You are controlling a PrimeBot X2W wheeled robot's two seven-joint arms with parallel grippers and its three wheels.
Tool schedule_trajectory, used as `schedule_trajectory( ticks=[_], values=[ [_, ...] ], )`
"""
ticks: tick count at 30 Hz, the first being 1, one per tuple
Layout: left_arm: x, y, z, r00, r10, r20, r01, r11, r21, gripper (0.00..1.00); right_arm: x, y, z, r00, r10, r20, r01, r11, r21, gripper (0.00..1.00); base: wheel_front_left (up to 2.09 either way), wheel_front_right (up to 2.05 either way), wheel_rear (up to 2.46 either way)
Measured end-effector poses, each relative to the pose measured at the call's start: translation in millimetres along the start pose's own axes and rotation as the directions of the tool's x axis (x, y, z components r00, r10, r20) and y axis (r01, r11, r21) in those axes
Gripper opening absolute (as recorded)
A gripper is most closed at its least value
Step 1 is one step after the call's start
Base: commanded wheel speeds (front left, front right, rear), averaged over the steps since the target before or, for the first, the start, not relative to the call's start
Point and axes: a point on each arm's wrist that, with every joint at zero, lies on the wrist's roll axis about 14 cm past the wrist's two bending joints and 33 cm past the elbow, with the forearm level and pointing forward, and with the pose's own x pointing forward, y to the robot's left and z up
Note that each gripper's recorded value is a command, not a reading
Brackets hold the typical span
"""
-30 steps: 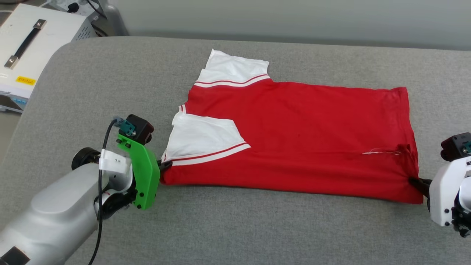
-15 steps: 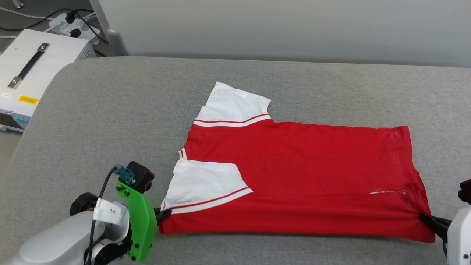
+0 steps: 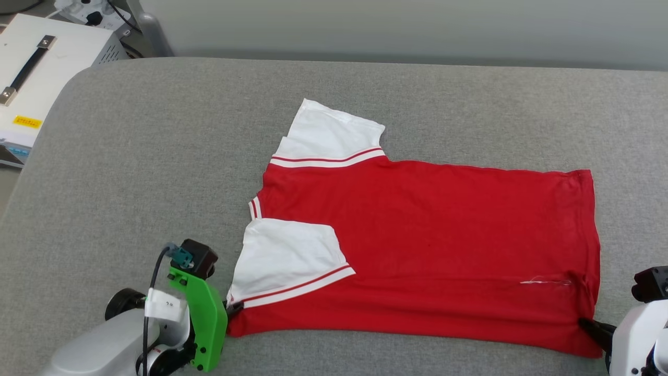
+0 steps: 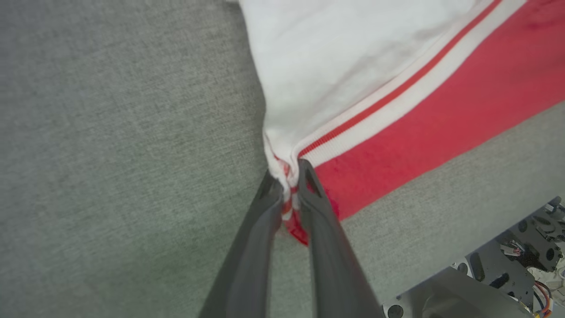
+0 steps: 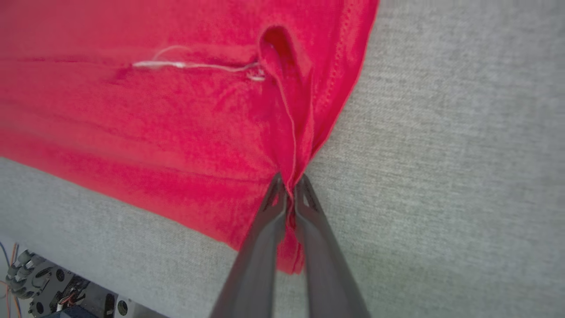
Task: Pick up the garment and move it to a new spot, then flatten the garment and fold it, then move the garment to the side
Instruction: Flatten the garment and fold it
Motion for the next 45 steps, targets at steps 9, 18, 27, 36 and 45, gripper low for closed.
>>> schedule_trajectory(
  ticks=[9, 18, 27, 36, 45],
  values=[
    [-27.3, 19.7, 58.4, 0.962, 0.073, 0.265, -0.086, 0.996, 0.038, 1.0, -27.3, 1.3, 67.3, 0.938, -0.016, 0.346, 0.04, 0.997, -0.062, 1.0, 0.0, 0.0, 0.0],
    [-71.9, 27.7, 195.6, 0.803, 0.081, 0.59, -0.201, 0.969, 0.142, 1.0, -66.9, 13.7, 141.6, 0.712, -0.024, 0.702, 0.11, 0.991, -0.077, 1.0, 0.0, 0.0, 0.0],
    [-40.7, 24.6, 281.0, 0.819, 0.045, 0.572, -0.176, 0.969, 0.175, 1.0, -59.1, 32.5, 166.5, 0.639, 0.008, 0.769, 0.106, 0.99, -0.098, 1.0, 0.0, 0.0, 0.0],
    [41.9, 25.1, 281.6, 0.977, 0.036, 0.212, -0.078, 0.978, 0.194, 1.0, -32.3, 27.2, 173.5, 0.66, 0.003, 0.751, 0.114, 0.988, -0.104, 1.0, 0.0, 0.0, 0.0],
    [115.4, 48.6, 253.7, 0.995, 0.077, -0.063, -0.064, 0.981, 0.184, 1.0, 3.0, 13.7, 173.0, 0.697, -0.01, 0.717, 0.12, 0.987, -0.103, 1.0, 0.0, 0.0, 0.0]
  ],
)
